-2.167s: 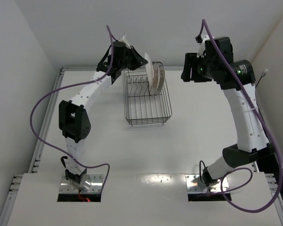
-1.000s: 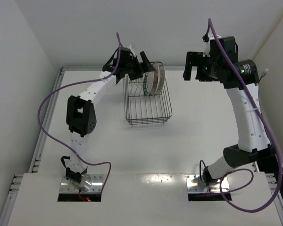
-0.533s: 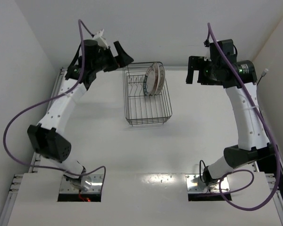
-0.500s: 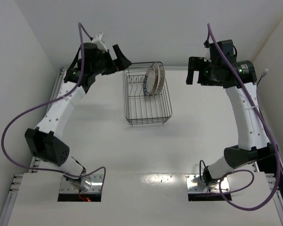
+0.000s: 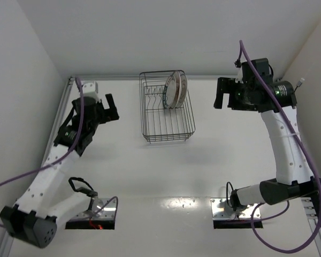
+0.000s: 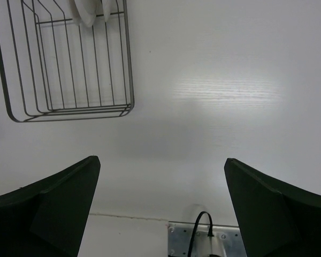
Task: Load the plates into the dish rack
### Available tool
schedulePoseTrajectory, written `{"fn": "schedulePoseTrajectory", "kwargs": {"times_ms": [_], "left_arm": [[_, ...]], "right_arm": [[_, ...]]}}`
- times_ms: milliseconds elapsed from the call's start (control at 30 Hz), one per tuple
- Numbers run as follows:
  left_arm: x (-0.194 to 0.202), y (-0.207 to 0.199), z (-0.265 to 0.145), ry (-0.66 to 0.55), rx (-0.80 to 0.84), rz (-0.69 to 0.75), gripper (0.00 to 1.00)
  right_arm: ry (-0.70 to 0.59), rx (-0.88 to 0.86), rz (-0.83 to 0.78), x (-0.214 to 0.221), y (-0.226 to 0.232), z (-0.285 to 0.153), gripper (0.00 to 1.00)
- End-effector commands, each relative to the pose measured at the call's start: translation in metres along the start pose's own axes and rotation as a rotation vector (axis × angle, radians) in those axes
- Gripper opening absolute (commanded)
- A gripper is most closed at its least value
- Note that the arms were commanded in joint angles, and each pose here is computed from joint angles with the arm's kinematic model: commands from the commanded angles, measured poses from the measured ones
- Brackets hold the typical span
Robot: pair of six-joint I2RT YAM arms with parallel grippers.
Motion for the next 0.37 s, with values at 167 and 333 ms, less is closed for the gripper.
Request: {"fn": "schedulePoseTrajectory", "kwargs": {"times_ms": [167,333], "left_arm": [[0.016,0.053,-0.062,-0.357,0.021,-0.003,1.00],[0.026,0.064,-0.073,-0.403,0.044,-0.014,1.00]], "right_arm": [[0.002,-0.109,0.074,0.023,0.011,0.005,1.00],[-0.016,-0.096,0.074,0.033,0.010,0.007,1.00]]}}
Point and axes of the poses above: each gripper's point midway between its finger pads, its own z axis out along the fingers, its own y axis along the line the jaws close on, x = y × z, the point moved 8 cm from there along -z, back along the fingers, and after that the axes turned 13 degrees about -z, right-handed, at the moved point
